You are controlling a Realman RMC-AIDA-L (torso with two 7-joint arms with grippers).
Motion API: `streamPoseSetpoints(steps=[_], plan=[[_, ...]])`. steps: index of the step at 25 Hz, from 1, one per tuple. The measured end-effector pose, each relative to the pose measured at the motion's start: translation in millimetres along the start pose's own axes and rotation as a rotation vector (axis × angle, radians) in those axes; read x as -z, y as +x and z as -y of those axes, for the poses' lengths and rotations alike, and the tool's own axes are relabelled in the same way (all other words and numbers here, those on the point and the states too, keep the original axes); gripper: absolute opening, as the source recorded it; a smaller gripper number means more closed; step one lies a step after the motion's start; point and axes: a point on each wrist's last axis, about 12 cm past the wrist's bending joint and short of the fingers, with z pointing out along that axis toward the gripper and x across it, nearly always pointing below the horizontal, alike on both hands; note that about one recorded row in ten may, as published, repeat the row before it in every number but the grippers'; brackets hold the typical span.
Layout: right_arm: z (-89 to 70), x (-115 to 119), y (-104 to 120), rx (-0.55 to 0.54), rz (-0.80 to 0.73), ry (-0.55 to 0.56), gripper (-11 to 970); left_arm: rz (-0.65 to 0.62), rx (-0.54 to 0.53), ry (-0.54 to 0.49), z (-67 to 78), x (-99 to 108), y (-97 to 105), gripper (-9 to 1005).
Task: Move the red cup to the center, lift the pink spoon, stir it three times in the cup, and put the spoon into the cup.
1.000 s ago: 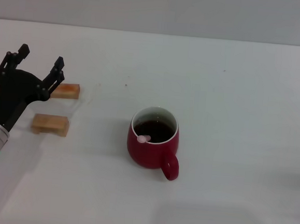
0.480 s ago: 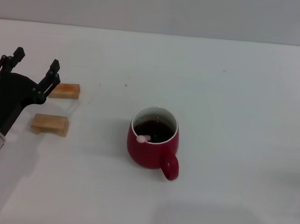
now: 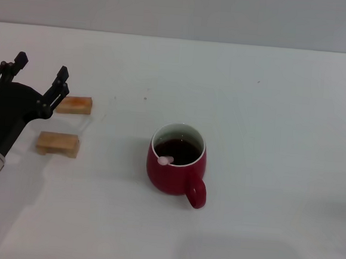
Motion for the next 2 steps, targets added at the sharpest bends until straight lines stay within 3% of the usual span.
streamPoseSetpoints(steps=[2], plan=[[-0.6, 0.2, 0.1, -0.001, 0.0, -0.003, 741, -0.002, 0.001, -0.002, -0.2, 1.4, 0.5, 814]])
